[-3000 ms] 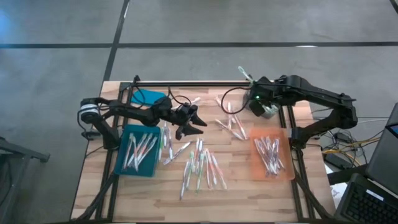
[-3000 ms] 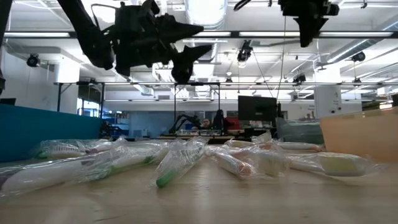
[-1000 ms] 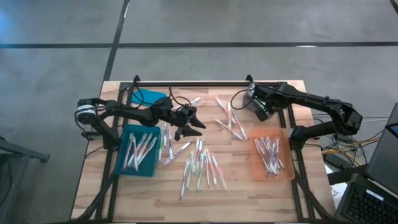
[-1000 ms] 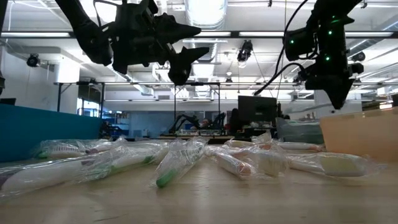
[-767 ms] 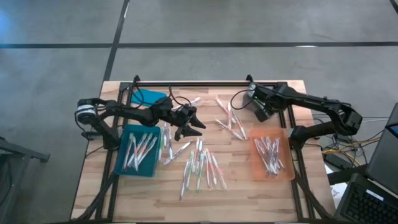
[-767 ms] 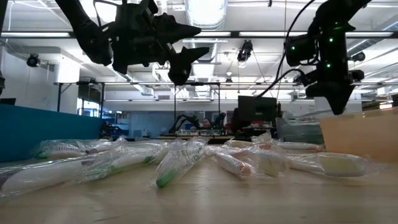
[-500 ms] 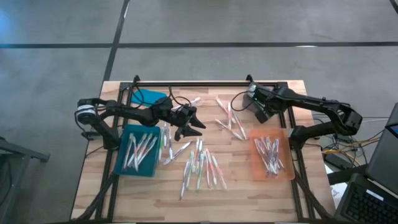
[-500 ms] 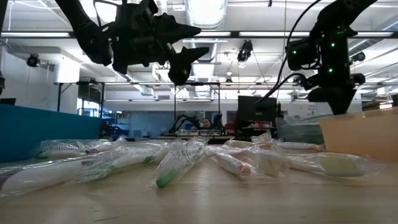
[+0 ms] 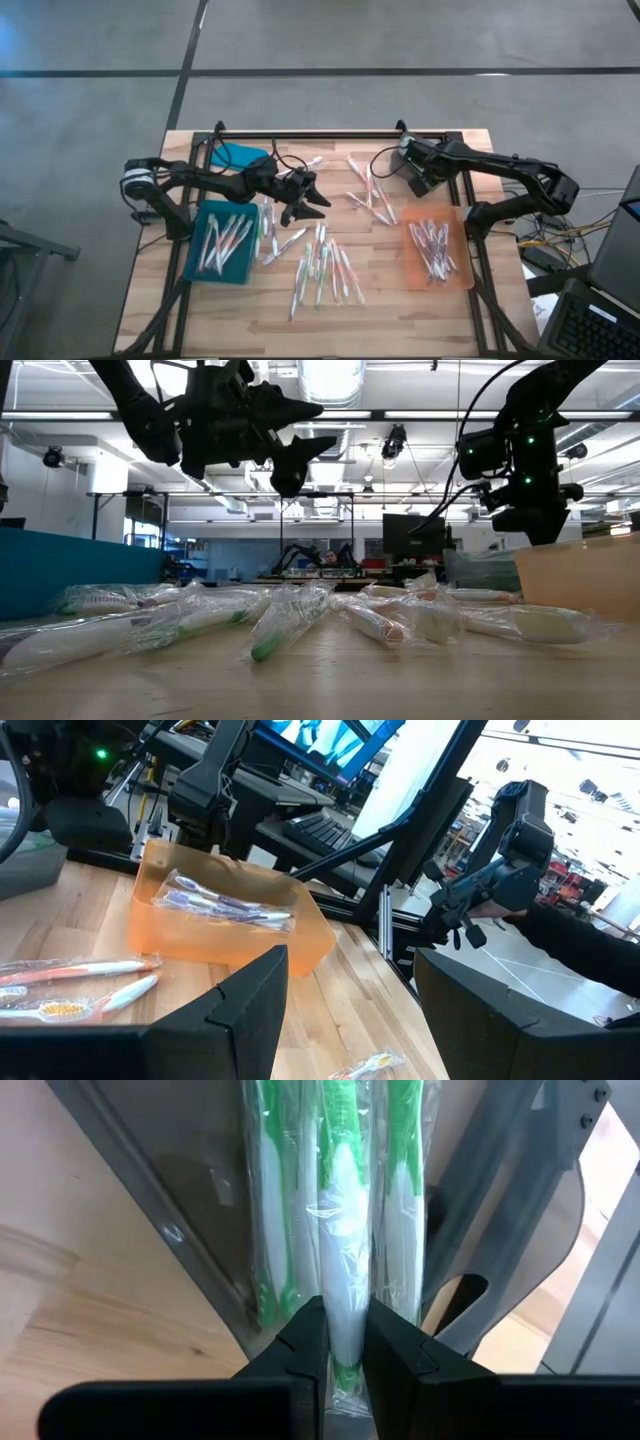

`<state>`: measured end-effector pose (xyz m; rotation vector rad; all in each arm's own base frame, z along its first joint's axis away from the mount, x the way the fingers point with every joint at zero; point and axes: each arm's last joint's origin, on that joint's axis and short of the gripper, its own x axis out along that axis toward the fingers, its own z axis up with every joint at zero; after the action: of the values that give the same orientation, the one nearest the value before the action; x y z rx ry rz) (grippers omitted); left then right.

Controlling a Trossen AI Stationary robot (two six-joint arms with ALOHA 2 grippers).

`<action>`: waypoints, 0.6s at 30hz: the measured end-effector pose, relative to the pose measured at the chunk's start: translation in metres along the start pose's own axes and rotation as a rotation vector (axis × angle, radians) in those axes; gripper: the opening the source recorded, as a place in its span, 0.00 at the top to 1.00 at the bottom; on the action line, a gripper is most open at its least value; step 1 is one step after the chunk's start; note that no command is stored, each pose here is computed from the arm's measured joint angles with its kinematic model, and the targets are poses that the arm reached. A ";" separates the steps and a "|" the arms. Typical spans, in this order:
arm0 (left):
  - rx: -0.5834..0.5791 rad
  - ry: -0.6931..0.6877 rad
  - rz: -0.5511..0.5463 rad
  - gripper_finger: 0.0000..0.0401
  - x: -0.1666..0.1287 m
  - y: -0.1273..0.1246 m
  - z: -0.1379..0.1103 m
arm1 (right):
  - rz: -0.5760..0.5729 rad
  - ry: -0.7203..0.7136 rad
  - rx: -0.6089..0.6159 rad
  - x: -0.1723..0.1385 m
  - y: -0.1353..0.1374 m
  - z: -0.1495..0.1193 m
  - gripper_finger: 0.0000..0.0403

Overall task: Pick & Place Toothbrushes
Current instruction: Put the green toothbrush into the black bin

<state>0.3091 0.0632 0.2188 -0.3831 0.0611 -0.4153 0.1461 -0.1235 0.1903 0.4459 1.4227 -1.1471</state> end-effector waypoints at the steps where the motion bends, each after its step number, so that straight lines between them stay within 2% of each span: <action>1: -0.001 0.001 0.000 0.45 0.000 0.000 0.000 | -0.002 0.004 -0.002 0.001 0.000 0.000 0.90; 7: -0.002 0.002 0.001 0.44 0.000 0.000 0.000 | -0.027 0.007 -0.007 0.003 0.001 0.002 0.88; 18: 0.003 0.003 0.001 0.44 0.000 0.000 0.000 | -0.044 -0.010 -0.001 0.002 -0.001 0.002 0.67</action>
<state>0.3091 0.0632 0.2184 -0.3798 0.0632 -0.4148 0.1460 -0.1257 0.1891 0.4098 1.4303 -1.1825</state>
